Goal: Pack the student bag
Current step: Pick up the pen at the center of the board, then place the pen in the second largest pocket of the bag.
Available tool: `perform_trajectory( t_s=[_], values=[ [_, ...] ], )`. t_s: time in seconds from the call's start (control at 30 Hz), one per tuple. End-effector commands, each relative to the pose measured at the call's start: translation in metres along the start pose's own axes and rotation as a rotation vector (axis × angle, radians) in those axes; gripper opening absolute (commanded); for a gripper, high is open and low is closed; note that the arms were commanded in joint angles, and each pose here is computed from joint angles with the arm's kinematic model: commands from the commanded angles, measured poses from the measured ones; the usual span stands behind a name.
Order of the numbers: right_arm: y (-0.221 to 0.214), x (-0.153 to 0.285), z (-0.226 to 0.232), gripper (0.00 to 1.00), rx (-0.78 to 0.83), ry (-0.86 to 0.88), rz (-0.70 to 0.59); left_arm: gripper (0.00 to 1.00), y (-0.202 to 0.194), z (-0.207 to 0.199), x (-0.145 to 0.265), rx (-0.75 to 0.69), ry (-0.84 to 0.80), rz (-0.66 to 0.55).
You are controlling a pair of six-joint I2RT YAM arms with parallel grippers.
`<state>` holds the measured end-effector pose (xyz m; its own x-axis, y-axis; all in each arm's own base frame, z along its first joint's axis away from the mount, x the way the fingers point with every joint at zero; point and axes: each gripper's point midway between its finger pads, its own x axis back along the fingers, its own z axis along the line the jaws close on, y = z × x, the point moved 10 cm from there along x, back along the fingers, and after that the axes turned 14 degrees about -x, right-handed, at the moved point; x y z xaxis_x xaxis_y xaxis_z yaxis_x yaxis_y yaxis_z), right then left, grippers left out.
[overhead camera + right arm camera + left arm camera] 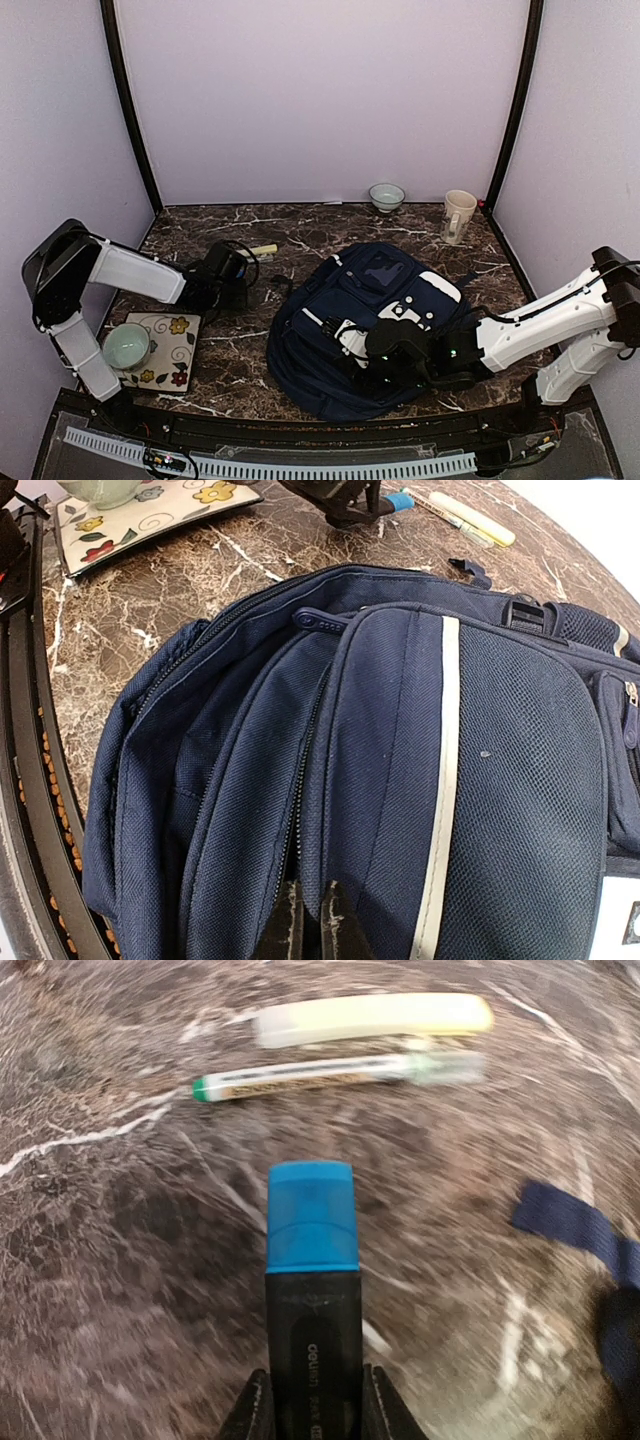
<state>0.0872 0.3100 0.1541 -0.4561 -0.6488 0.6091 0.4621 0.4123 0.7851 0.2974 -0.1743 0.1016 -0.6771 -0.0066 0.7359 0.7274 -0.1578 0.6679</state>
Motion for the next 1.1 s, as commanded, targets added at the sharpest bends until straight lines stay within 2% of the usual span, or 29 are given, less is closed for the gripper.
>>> perform_trajectory(
  t_s=[0.0, 0.1, 0.33, 0.5, 0.83, 1.07],
  values=[
    [0.014, -0.003, 0.003, 0.00, -0.018, -0.015, -0.051, 0.00, 0.004, -0.019, 0.040, -0.104, -0.104, -0.121],
    [0.017, -0.003, 0.003, 0.00, -0.028, -0.035, -0.060, 0.00, -0.007, -0.028, 0.057, -0.153, -0.126, -0.146],
    [0.025, -0.005, 0.002, 0.00, -0.059, -0.086, -0.075, 0.00, -0.027, -0.044, 0.100, -0.250, -0.311, -0.222],
    [0.033, -0.009, 0.006, 0.00, -0.067, -0.097, -0.083, 0.00, -0.034, -0.039, 0.134, -0.261, -0.374, -0.268],
    [0.072, -0.045, 0.032, 0.00, -0.027, -0.078, -0.100, 0.00, -0.038, -0.019, 0.162, -0.240, -0.419, -0.289],
    [0.091, -0.068, 0.028, 0.00, -0.062, -0.078, -0.082, 0.00, -0.040, -0.018, 0.173, -0.254, -0.478, -0.275]
  ],
)
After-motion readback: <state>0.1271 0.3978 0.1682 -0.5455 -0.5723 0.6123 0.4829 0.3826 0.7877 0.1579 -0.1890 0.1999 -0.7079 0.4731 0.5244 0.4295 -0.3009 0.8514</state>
